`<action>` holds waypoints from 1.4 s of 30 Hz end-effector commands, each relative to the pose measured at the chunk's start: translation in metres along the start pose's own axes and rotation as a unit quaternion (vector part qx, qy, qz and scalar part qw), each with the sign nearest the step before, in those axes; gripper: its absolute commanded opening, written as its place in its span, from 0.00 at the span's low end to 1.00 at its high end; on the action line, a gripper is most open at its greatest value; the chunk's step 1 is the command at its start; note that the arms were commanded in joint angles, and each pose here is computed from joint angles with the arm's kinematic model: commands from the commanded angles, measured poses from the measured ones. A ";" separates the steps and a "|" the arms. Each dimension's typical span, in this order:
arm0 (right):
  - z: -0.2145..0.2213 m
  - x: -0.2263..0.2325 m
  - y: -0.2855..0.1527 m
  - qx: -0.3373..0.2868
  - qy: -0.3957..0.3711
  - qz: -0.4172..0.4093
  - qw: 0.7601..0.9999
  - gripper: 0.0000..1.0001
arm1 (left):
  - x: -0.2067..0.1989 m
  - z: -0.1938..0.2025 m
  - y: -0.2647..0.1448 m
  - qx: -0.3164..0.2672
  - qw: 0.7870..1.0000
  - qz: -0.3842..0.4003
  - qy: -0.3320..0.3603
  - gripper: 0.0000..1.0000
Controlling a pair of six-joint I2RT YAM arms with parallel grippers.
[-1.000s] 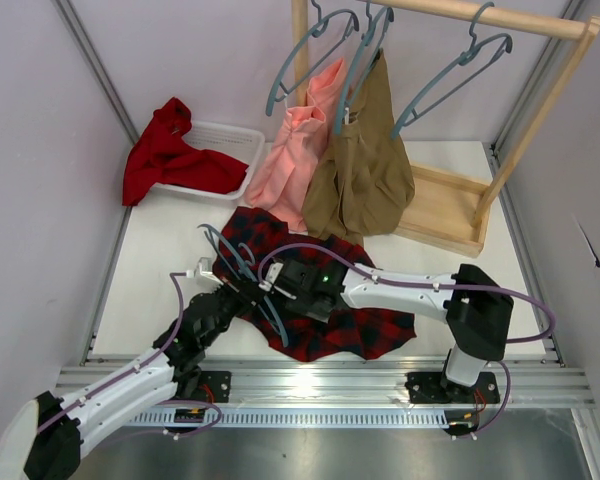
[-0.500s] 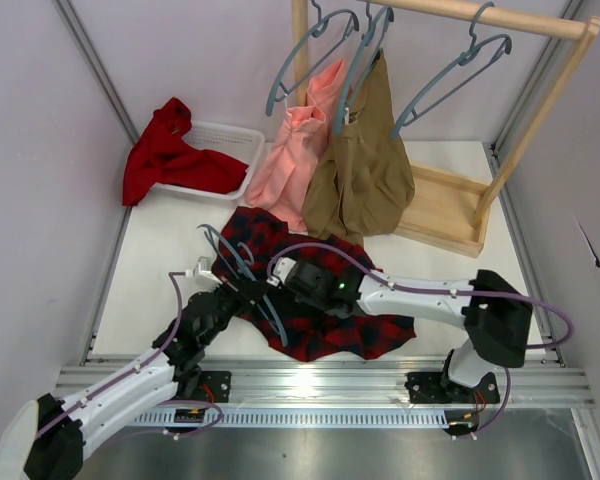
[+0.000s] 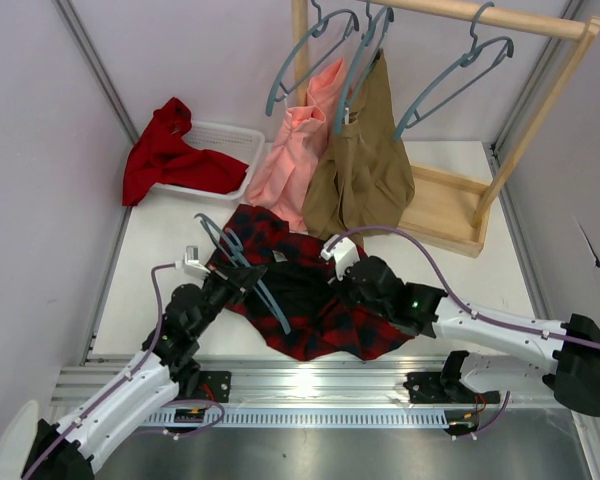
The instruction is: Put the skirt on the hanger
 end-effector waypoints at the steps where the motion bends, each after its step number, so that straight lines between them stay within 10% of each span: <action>1: -0.017 0.015 -0.003 -0.067 0.053 -0.058 0.995 0.00 | -0.049 -0.026 0.000 -0.019 0.996 0.080 -0.036 0.00; 11: -0.032 0.025 -0.016 -0.168 0.113 -0.133 0.970 0.00 | -0.077 -0.048 0.021 -0.040 0.988 0.101 -0.111 0.00; 42: -0.035 0.036 -0.001 -0.203 0.152 -0.181 0.950 0.00 | -0.060 -0.056 0.049 -0.080 0.950 0.096 -0.286 0.00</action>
Point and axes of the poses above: each gripper's point midway between its finger pads, its own y axis out along the fingers, its own x axis along the line the jaws close on, z = x × y, the point moved 5 cm from there along -y, back along the fingers, and after that the axes turned 14 degrees about y, right-handed, at the moved point
